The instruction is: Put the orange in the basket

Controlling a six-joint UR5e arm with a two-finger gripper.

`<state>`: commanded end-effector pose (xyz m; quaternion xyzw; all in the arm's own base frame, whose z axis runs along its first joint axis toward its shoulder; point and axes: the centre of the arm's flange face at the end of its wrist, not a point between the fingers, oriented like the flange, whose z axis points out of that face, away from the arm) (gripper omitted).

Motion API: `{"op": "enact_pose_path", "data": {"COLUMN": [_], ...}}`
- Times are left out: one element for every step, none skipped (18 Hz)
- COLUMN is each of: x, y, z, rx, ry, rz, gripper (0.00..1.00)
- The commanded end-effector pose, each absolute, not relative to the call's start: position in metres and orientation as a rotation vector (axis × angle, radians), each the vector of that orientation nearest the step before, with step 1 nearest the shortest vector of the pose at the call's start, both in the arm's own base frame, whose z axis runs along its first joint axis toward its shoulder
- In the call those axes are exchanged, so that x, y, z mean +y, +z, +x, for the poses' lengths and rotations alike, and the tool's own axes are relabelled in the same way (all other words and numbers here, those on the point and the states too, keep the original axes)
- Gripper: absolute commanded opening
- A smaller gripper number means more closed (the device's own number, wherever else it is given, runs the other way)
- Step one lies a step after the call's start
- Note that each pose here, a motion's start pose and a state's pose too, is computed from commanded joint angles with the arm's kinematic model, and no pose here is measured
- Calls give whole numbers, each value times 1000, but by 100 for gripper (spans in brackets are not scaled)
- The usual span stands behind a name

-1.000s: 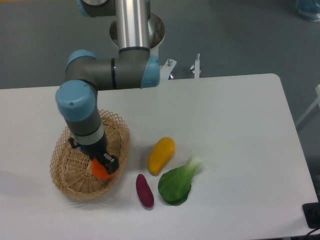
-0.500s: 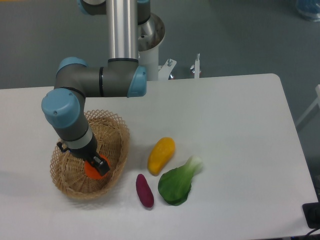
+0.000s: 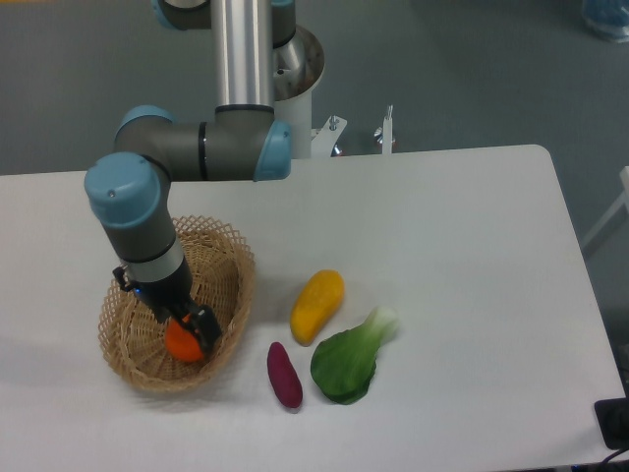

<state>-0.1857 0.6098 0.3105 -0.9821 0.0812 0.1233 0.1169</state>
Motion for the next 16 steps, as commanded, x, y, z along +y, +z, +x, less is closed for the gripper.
{"op": "enact_pose_path", "data": {"x": [603,599,595,591,589,585,577,565,554,543,538,531,524,519,513,508], "y": [322,325,327,328,329,329,327,329,328,325,323,321,320,319,319,319], "z": [-201,-212,-224,-235,-243,-252,-266,-286,-302,-317,-325,-334,-342,-351,-358,-366], "rx": [199,173,145,118,102,79,53,29,37,53,65,74,86,94,105,128], "ry": [374,379,382,386,394,401,402,390,377,368,357,342,335,337,340,344], "rz": [-2864,-2863,-2862,-2867,-2870,-2875,-2888,-2914,-2942,-2963,-2981,-3001,-3012,-3017,-3023,-3024], "gripper": [100,100,100,100,100,100,100,100,100,100,100,100,100,100,100,100]}}
